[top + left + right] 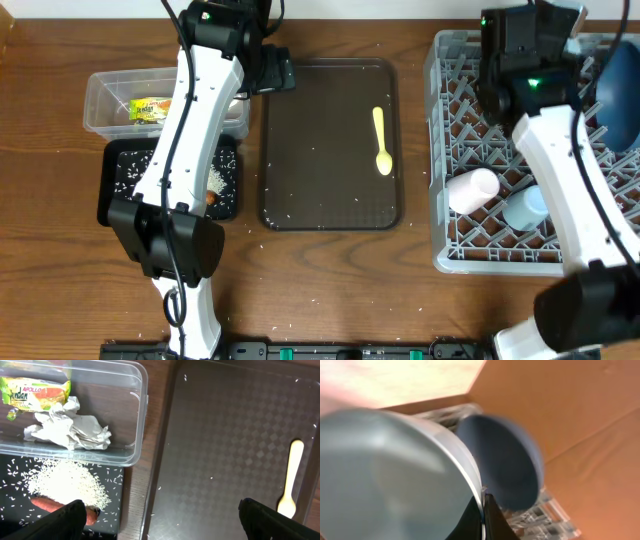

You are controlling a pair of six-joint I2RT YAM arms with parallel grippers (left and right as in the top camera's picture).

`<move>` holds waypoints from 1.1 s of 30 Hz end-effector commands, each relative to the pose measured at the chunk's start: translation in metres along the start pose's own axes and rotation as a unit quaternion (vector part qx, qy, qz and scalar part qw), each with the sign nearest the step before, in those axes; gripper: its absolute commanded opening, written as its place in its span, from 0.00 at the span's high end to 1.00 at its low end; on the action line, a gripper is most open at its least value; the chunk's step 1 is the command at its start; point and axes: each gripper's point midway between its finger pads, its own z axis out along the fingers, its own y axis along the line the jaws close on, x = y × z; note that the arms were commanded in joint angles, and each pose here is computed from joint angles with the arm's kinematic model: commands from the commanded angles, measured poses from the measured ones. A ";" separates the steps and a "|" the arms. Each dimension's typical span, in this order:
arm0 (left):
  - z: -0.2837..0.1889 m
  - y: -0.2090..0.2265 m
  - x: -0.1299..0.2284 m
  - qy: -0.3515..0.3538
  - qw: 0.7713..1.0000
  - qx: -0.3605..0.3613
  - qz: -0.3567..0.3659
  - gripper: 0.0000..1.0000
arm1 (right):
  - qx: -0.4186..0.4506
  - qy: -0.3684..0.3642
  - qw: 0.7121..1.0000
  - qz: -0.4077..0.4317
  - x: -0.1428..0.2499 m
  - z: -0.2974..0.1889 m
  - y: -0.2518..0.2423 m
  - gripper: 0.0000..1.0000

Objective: Sort waste into correct bins and load items into the dishwasher rack
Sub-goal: 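Carry light-blue bowl into dish rack with right gripper and release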

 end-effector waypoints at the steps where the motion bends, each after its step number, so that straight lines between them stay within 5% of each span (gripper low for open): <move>1: -0.001 0.003 -0.004 -0.006 1.000 -0.004 -0.004 0.00 | 0.093 0.005 0.991 -0.093 0.003 0.021 -0.017 0.99; 11: -0.001 0.003 -0.004 -0.006 1.000 -0.005 -0.004 0.00 | 0.131 0.025 0.978 -0.163 0.029 0.052 0.018 0.99; 33: -0.001 0.003 -0.004 -0.006 1.000 -0.004 -0.004 0.00 | 0.046 0.027 0.964 -0.262 0.073 0.036 0.105 0.99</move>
